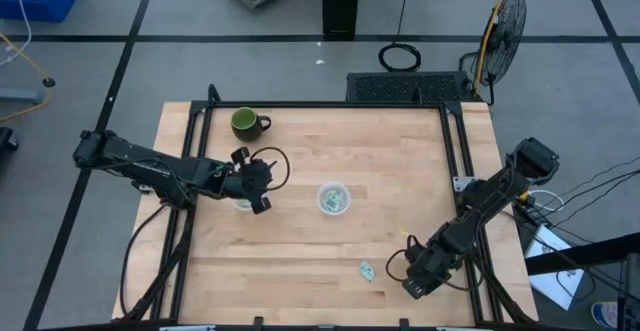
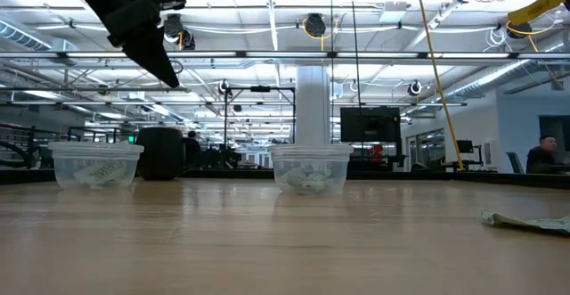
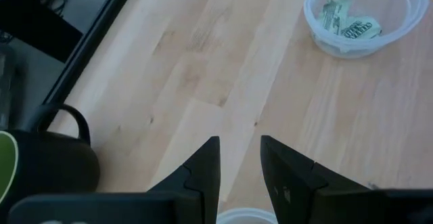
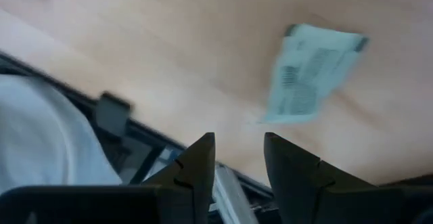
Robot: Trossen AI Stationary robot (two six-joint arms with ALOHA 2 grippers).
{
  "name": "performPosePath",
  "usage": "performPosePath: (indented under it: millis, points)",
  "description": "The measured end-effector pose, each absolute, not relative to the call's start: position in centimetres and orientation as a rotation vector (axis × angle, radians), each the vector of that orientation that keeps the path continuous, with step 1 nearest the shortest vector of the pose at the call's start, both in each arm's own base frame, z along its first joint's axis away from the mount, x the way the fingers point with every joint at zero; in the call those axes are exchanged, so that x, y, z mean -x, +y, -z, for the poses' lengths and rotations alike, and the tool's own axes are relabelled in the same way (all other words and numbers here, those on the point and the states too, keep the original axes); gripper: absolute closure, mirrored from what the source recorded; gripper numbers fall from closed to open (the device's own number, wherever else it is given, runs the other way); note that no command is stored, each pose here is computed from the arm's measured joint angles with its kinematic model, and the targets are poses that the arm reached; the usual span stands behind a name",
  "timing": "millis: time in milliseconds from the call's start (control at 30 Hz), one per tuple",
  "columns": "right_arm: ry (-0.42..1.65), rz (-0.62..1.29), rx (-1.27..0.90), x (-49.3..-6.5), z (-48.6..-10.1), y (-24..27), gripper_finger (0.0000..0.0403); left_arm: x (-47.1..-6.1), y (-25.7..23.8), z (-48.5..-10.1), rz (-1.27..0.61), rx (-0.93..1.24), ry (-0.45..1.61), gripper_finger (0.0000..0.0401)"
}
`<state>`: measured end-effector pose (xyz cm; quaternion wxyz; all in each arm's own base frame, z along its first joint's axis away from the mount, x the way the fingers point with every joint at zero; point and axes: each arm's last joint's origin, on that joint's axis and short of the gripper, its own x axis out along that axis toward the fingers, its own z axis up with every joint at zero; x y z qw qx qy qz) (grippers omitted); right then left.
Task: Pick and place Stevia / Truvia into bins
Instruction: Put the white stevia packet into the right transparent container
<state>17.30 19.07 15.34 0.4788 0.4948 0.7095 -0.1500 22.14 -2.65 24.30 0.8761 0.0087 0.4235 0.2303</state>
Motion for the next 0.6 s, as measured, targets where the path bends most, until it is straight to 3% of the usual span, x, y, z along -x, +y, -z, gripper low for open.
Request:
performPosePath:
  millis: [167,600]
  points:
    - [1.772,0.469,-1.131,-16.5,-15.0,18.4,0.028,-22.1,-2.7,-24.3,-0.481,-0.018,0.884,0.0288]
    - [1.76,0.415,-1.206,-14.9,-12.0,17.8,0.028,-22.1,-2.7,-24.3,-0.484,-0.01,0.883,0.0288]
